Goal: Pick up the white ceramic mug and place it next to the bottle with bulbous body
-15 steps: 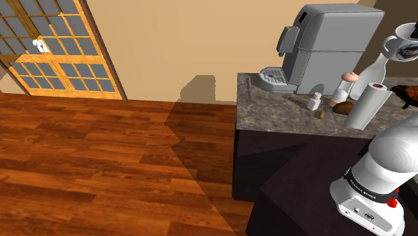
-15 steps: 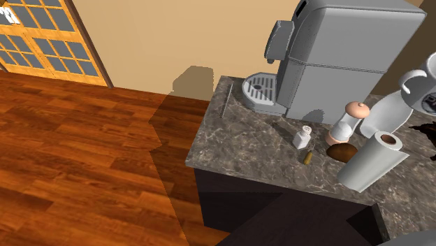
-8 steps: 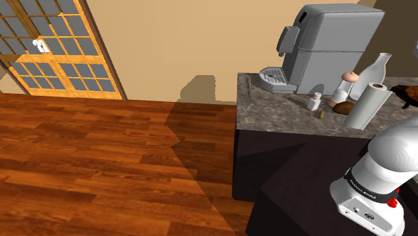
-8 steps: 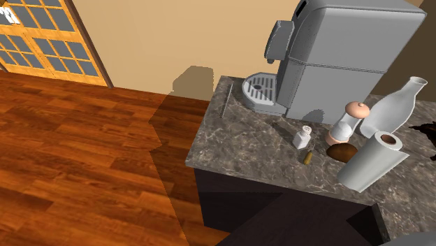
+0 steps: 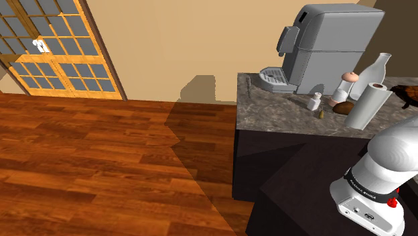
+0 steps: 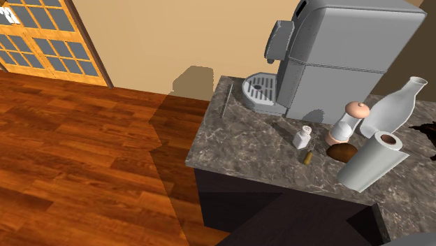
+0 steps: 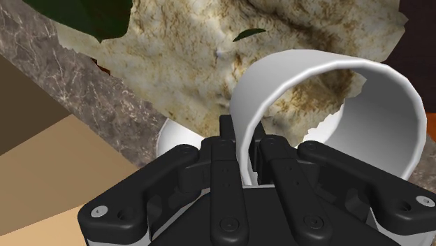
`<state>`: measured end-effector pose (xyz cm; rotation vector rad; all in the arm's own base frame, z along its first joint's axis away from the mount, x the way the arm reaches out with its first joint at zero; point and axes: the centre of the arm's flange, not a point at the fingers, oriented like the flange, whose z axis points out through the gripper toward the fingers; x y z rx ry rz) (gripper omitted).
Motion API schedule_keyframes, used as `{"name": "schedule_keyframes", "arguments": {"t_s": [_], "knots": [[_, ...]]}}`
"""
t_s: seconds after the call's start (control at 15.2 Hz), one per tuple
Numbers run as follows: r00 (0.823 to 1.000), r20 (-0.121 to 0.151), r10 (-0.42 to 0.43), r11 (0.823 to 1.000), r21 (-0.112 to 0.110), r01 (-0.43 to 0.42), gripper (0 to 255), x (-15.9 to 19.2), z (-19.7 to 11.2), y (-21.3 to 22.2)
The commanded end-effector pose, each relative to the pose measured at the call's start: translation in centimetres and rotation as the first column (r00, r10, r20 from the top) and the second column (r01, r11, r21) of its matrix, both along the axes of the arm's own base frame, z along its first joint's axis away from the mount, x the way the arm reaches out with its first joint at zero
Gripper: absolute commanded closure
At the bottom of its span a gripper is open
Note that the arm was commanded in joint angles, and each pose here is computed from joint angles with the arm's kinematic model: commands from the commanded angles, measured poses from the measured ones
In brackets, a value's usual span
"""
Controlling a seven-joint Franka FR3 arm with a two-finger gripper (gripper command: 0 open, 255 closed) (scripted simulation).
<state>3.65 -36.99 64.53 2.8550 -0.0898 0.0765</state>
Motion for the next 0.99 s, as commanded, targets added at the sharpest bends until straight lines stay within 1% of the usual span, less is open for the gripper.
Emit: {"name": "schedule_keyframes", "arguments": {"t_s": [0.0, 0.92], "knots": [[1.000, 0.000, 0.000, 1.000, -0.001, 0.000, 255, 0.0, -1.2, 0.0], [1.000, 0.000, 0.000, 1.000, -0.001, 0.000, 255, 0.0, -8.6, 0.0]]}}
